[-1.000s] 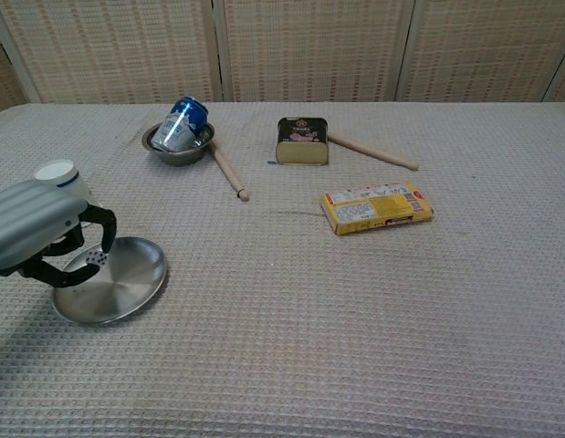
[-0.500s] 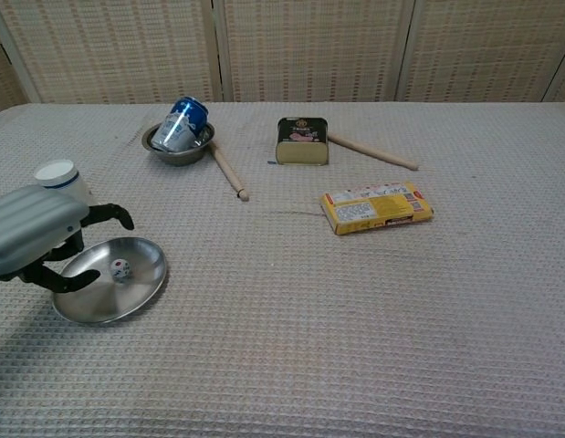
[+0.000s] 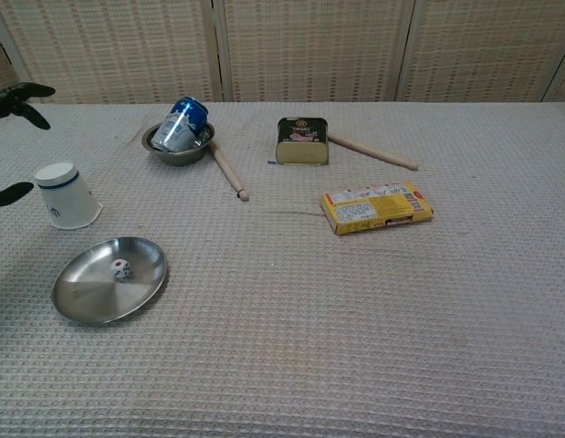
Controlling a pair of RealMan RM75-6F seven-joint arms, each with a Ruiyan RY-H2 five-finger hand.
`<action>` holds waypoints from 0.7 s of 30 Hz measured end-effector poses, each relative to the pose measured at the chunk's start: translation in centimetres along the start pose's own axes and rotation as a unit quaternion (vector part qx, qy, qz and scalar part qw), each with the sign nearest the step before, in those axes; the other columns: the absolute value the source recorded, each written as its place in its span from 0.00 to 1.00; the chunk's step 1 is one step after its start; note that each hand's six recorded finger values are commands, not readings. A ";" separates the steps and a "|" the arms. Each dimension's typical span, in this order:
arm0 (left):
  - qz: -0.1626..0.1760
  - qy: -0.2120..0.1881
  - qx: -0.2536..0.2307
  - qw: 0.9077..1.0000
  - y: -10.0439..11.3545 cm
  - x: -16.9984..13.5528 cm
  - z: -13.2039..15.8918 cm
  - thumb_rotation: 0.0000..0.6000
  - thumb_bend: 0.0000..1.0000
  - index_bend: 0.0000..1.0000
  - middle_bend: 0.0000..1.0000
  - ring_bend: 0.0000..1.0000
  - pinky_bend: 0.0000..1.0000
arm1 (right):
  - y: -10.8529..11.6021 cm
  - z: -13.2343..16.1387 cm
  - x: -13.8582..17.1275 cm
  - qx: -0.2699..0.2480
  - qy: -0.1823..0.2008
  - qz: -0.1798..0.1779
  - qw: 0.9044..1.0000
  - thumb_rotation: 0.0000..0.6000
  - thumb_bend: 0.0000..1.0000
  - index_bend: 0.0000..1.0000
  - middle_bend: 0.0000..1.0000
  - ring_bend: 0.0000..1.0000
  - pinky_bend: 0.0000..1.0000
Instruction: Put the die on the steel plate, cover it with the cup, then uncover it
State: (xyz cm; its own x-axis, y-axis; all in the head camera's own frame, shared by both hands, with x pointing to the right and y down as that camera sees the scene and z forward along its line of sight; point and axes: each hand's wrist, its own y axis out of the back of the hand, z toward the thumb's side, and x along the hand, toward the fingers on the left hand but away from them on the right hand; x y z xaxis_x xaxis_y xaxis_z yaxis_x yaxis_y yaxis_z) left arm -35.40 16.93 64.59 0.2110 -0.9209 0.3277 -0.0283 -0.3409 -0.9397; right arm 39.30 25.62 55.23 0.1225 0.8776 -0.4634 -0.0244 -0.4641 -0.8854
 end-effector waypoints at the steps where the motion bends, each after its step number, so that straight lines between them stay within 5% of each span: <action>1: -0.015 0.008 -0.005 1.000 -0.3 0.5 -0.6 1.00 0.32 0.00 0.00 0.81 1.00 | 0.0 0.0 0.0 -0.001 0.000 0.000 1.000 1.00 0.18 0.00 0.00 0.00 0.00; 9: -0.104 0.036 -0.004 0.994 -2.5 3.8 -3.0 1.00 0.32 0.00 0.00 0.82 1.00 | -0.1 0.0 0.0 0.001 -0.003 0.001 1.000 1.00 0.18 0.00 0.00 0.00 0.00; 21: -0.138 0.047 0.028 0.989 -3.5 6.0 -3.9 1.00 0.33 0.14 0.12 0.84 1.00 | -0.3 -0.2 -0.3 0.003 -0.008 0.004 1.000 1.00 0.18 0.00 0.00 0.00 0.00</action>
State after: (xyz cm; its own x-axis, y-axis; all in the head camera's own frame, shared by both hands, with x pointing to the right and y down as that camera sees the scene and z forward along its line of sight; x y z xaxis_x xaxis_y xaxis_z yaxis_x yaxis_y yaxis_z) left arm -37.84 11.82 70.23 0.1109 -0.8091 0.5770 0.0719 -0.5726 -0.8167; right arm 39.51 25.46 55.59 0.1065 0.8755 -0.4713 -0.0312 -0.4708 -0.8817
